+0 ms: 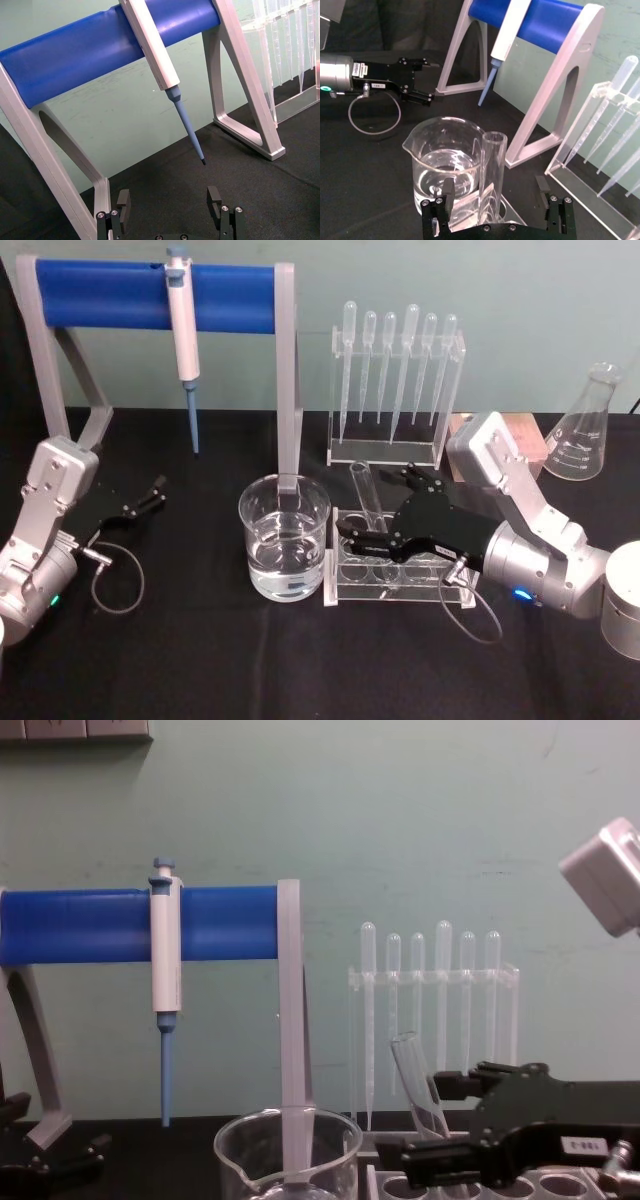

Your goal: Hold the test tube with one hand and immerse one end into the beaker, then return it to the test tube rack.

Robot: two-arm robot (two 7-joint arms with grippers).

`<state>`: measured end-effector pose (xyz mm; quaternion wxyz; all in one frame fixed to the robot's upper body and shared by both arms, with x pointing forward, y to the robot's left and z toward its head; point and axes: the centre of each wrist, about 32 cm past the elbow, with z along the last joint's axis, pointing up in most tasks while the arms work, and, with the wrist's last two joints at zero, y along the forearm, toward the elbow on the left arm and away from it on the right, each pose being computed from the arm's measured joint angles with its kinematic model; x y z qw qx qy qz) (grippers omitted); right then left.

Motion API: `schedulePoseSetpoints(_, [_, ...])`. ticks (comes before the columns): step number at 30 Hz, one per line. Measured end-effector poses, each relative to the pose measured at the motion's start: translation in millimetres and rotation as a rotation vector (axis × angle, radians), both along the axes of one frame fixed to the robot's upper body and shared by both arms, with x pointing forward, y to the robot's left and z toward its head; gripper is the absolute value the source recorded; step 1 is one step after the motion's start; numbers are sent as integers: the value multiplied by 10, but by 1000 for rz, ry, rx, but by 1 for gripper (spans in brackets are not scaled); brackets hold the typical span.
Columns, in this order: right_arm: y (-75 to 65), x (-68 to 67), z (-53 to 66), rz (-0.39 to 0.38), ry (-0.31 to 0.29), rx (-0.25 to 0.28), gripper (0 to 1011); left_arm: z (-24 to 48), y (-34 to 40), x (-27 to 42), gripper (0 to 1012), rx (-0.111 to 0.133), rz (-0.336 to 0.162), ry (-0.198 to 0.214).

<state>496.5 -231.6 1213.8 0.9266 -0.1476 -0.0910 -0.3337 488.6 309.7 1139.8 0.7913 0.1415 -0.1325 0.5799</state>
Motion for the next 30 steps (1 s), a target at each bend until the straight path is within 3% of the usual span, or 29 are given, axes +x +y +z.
schedulePoseSetpoints(5, [40,21,6,11,-1,5,964,0,0,0,1000,0,0,0])
schedulePoseSetpoints(9, [54,22,4,11,4,15,874,0,0,0,1000,0,0,0])
schedulePoseSetpoints(22, [32,-31,-1,-13,7,40,448,0,0,0,1000,0,0,0])
schedulePoseSetpoints(28, [-20,-74,1,-23,9,95,285,0,0,0,1000,0,0,0])
schedulePoseSetpoints(30, [-57,-105,9,-29,5,138,227,0,0,0,1000,0,0,0])
